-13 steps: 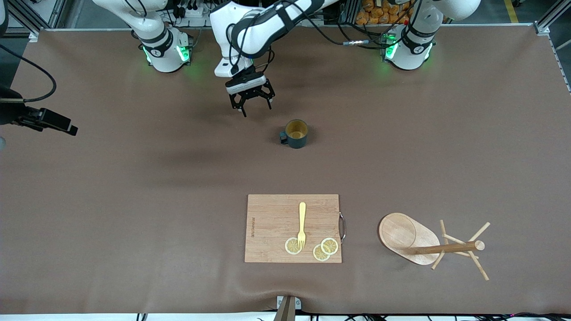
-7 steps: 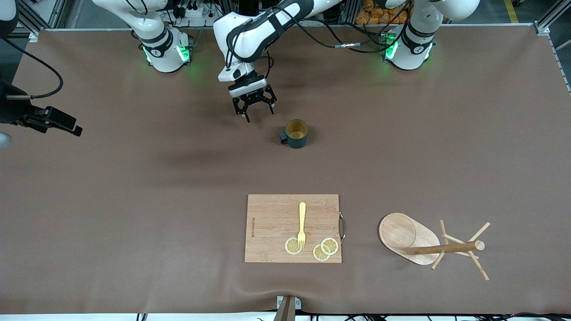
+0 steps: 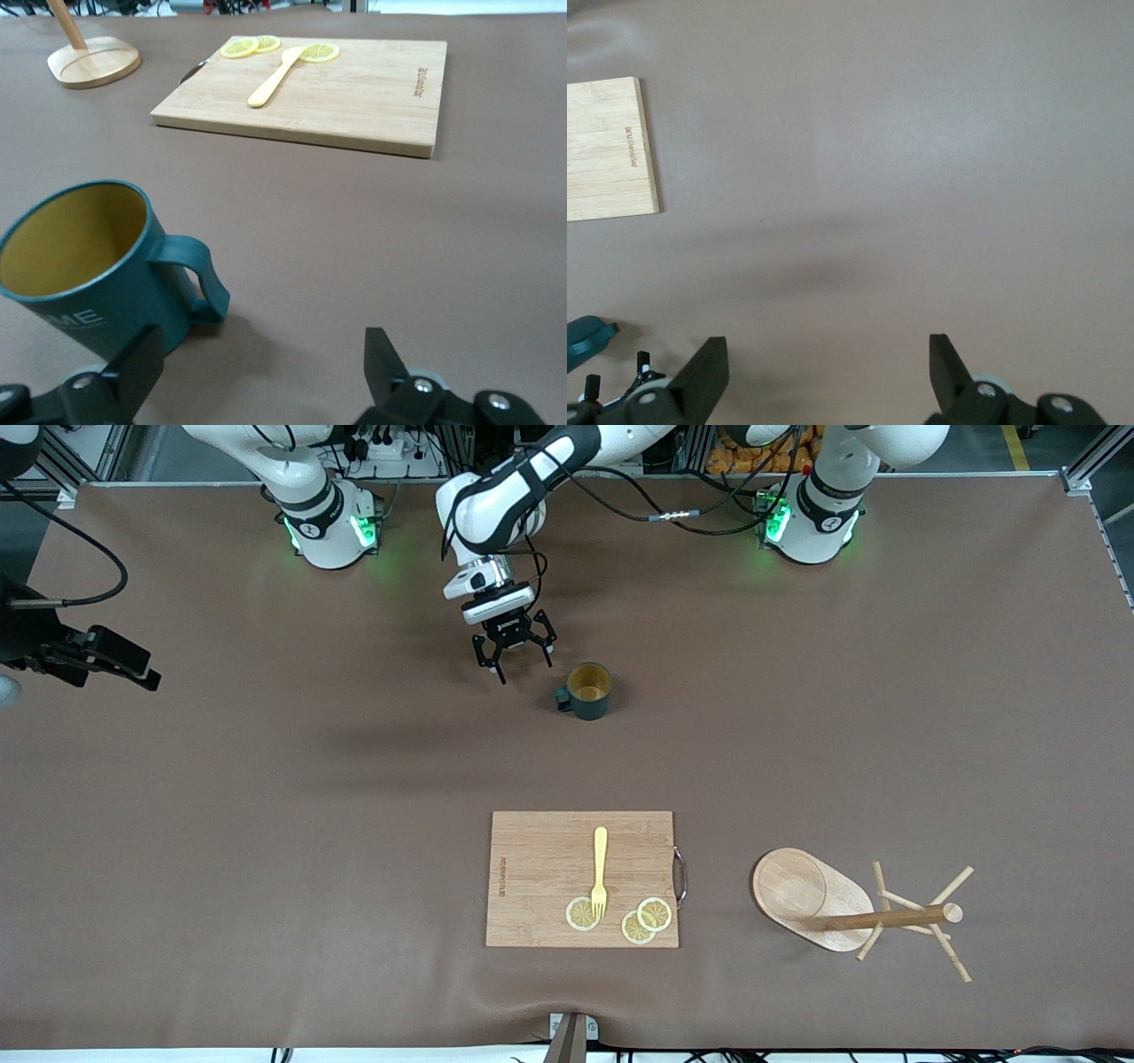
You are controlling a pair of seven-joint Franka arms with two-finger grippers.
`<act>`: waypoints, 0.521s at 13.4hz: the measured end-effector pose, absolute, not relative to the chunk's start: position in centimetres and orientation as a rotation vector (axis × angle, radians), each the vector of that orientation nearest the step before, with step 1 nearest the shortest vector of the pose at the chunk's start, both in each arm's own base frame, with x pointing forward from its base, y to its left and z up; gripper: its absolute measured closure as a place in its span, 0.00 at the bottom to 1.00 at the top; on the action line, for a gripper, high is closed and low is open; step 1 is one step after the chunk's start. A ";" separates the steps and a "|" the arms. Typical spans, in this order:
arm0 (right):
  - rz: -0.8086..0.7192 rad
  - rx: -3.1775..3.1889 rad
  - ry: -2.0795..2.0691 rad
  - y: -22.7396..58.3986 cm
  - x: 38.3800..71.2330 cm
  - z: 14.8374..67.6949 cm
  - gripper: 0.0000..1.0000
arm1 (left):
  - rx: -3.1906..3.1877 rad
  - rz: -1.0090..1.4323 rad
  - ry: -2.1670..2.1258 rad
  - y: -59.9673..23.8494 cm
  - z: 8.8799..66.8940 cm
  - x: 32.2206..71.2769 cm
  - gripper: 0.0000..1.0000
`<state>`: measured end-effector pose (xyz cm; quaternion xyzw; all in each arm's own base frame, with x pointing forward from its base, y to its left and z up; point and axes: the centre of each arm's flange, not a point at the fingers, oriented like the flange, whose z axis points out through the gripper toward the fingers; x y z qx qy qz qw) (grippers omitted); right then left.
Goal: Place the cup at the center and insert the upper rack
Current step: 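Lower the left gripper and grasp the teal mug's handle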
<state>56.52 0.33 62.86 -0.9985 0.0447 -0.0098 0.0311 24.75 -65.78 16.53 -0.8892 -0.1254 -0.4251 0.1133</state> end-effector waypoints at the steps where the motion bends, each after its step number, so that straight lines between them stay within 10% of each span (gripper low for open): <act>1: -0.038 -3.077 0.134 0.4 56.5 63.1 0.00 | -2.586 -1.281 -0.348 -65.6 15.7 24.9 0.00; 7: -0.060 -3.077 0.138 0.3 56.5 63.8 0.00 | -2.521 -1.391 -0.305 -64.9 14.8 27.1 0.00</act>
